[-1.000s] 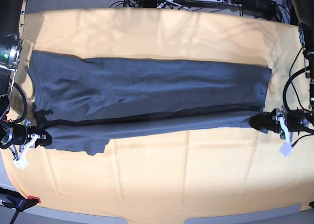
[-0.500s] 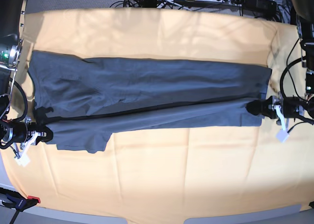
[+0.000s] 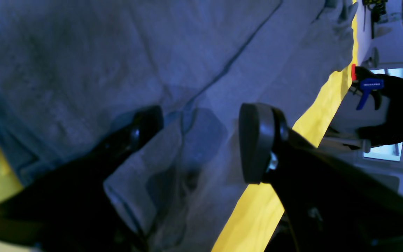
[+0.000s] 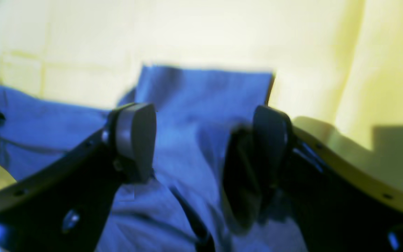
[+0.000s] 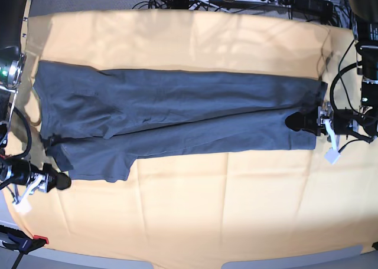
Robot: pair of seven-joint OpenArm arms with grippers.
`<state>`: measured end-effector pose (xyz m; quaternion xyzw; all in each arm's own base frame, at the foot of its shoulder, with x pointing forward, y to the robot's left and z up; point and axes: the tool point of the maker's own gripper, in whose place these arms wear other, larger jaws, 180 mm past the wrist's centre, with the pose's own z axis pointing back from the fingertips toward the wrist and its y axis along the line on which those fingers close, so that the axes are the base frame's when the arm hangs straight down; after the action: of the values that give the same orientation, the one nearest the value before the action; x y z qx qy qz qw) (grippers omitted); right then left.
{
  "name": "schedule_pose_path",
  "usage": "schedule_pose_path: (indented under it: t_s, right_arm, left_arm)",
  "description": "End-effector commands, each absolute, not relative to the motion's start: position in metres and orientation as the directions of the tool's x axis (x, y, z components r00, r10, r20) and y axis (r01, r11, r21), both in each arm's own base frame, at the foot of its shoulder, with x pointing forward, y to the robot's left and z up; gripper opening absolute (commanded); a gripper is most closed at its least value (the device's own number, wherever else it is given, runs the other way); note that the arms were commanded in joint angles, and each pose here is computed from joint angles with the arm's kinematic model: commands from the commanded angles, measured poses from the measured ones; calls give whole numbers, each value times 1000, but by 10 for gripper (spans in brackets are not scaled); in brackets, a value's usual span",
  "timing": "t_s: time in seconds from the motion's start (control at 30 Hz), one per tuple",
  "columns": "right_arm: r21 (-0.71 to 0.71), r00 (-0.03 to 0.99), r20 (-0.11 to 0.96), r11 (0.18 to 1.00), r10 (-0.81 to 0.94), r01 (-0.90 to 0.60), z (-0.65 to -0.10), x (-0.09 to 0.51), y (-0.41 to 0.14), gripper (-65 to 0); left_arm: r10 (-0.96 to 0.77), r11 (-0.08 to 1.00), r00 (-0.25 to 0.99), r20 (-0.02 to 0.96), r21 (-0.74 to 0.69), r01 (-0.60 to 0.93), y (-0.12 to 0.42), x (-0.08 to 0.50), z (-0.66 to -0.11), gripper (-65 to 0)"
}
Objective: Fold the T-shirt properly
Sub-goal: 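Lower the folded hem and release it with both grippers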
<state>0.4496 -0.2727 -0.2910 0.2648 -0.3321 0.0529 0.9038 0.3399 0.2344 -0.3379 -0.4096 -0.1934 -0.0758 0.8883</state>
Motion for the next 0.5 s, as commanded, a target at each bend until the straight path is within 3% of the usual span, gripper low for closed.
schedule_pose_path:
  t_s: [0.0,0.37,0.47]
  right_arm:
    - [428,718,689,854,-96,-296,-264,465,-275,-199]
    - [249,718,695,948,-32,-199,-315,484,-263,-199]
    - [195,711,699,977,-78,-85,-325,486,-284,-200]
  left_arm:
    - [17,669,901,434,-675,312,244,346,-326,-277]
    - [17,669,901,434,-675,312,244,346,-326,-277]
    - [17,669,901,434,-675,312,244,346,-326,-277]
